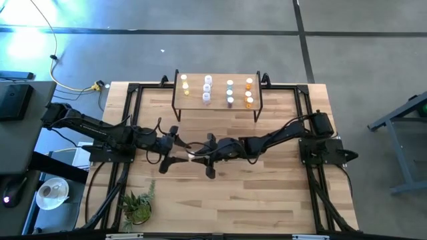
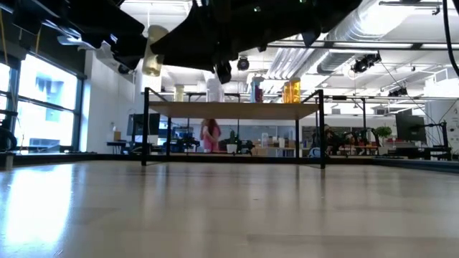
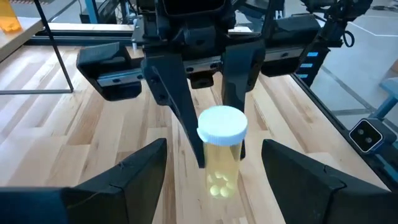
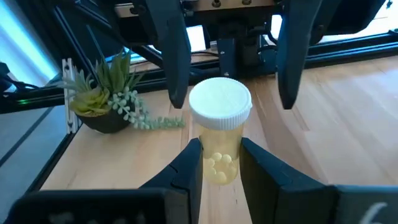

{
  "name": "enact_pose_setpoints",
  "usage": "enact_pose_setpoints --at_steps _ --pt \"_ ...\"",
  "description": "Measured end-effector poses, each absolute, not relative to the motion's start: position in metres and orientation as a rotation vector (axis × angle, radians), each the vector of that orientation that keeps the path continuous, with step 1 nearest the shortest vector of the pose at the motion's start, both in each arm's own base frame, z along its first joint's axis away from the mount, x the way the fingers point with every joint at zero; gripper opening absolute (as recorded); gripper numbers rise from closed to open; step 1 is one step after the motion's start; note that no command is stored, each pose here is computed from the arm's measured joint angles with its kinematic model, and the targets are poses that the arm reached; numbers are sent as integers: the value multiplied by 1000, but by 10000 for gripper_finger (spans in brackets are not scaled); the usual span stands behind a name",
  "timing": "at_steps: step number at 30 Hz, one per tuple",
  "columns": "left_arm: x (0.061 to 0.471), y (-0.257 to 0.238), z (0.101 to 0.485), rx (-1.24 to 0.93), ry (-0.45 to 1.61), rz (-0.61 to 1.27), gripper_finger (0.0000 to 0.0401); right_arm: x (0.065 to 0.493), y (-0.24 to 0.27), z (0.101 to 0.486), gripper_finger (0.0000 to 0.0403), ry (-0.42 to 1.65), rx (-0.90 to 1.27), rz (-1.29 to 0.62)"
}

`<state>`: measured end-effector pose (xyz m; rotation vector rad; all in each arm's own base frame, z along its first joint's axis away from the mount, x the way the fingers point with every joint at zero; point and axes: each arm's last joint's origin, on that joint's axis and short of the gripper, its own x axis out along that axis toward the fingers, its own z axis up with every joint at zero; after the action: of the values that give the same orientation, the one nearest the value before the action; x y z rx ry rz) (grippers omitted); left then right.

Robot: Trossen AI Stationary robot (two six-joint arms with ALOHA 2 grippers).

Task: Pick and place medicine bottles onto shelf by color
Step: Put the yellow pill bottle on the shelf aligned with the yellow pill bottles

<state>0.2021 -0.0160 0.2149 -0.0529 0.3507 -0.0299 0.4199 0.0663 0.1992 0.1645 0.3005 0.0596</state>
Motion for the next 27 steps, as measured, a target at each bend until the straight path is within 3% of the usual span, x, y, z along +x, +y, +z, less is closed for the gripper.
enact_pose_setpoints --at_steps 27 --pt "205 -14 225 -53 234 48 252 421 64 210 79 213 149 57"
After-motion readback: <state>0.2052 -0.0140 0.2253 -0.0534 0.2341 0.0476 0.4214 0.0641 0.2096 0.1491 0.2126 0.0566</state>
